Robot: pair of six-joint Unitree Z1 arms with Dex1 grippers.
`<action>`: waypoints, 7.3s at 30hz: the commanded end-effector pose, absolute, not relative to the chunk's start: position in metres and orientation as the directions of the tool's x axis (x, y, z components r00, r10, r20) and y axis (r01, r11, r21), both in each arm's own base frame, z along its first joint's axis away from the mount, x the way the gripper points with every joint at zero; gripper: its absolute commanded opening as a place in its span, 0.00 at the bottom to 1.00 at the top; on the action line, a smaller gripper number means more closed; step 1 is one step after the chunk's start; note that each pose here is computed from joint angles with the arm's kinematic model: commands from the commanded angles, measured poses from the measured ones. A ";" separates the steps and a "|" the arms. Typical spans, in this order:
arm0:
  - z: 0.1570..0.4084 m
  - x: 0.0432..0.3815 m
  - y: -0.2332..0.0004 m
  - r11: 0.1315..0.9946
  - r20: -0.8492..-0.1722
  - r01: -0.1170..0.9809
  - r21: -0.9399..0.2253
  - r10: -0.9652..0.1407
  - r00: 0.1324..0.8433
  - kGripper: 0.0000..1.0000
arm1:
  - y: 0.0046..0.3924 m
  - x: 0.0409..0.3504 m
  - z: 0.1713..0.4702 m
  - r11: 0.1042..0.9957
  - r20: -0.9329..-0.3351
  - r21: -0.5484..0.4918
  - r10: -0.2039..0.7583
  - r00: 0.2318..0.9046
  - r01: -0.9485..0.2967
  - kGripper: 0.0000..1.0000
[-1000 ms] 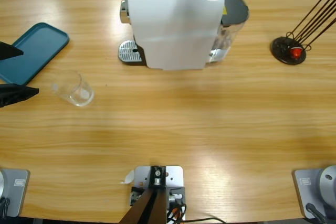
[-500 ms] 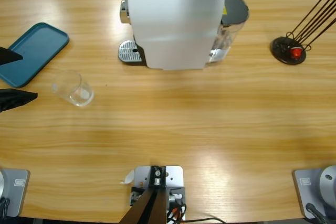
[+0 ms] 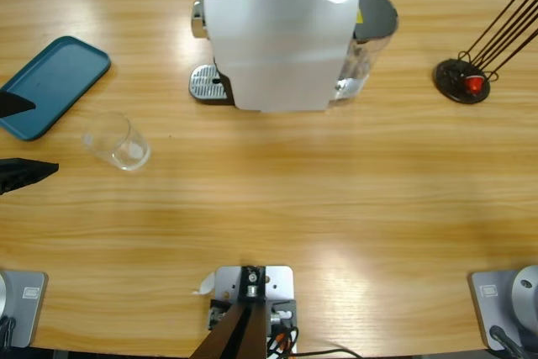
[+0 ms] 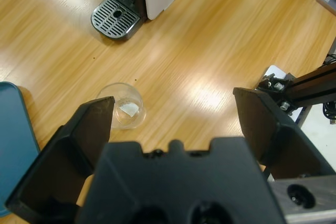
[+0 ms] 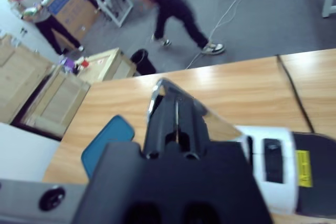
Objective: Pour coffee
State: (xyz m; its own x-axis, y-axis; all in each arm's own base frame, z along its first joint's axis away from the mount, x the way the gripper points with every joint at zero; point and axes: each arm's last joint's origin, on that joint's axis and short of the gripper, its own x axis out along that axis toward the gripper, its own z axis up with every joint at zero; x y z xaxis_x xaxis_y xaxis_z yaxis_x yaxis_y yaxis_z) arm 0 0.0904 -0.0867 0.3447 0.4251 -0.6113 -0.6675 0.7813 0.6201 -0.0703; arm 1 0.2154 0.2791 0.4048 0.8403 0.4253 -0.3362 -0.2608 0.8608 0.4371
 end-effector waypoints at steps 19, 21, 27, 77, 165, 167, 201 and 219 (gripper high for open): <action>0.344 0.090 -0.084 0.637 -0.641 0.769 -0.041 -0.608 0.469 1.00 | 0.353 0.242 0.291 0.893 -0.525 0.292 0.448 0.723 -0.342 0.00; 0.344 0.091 -0.084 0.638 -0.641 0.769 -0.041 -0.607 0.469 1.00 | 0.357 0.243 0.282 0.892 -0.537 0.290 0.451 0.712 -0.347 0.00; 0.344 0.091 -0.083 0.642 -0.642 0.765 -0.042 -0.604 0.472 1.00 | 0.364 0.247 0.261 0.898 -0.574 0.275 0.439 0.691 -0.342 0.00; 0.324 0.094 -0.072 0.738 -0.690 0.674 0.016 -0.480 0.542 1.00 | 0.200 0.237 0.426 0.868 -0.517 0.215 0.490 0.702 -0.448 0.88; 0.265 0.274 -0.148 0.583 -0.704 0.804 0.114 -0.524 0.479 0.14 | 0.150 0.253 0.362 0.924 -0.697 0.220 0.373 0.612 -0.313 0.90; 0.259 0.282 -0.153 0.579 -0.704 0.807 0.117 -0.524 0.478 0.14 | 0.147 0.253 0.364 0.927 -0.692 0.211 0.366 0.622 -0.310 0.90; 0.220 0.299 -0.201 0.479 -0.728 0.875 0.073 -0.574 0.375 0.17 | 0.137 0.259 0.360 0.939 -0.701 0.186 0.333 0.630 -0.289 0.93; 0.224 0.289 -0.197 0.475 -0.719 0.880 0.030 -0.601 0.349 1.00 | 0.137 0.259 0.362 0.938 -0.698 0.188 0.336 0.632 -0.291 0.93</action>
State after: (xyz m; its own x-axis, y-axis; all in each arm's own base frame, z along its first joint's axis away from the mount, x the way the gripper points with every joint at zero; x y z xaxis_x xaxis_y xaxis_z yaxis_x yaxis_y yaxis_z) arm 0 0.2937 -0.1971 0.2344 0.3716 -0.6073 -0.7022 0.8766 0.4786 0.0500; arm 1 0.2518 0.1359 0.3798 0.6634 0.3558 -0.6582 -0.2987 0.9325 0.2031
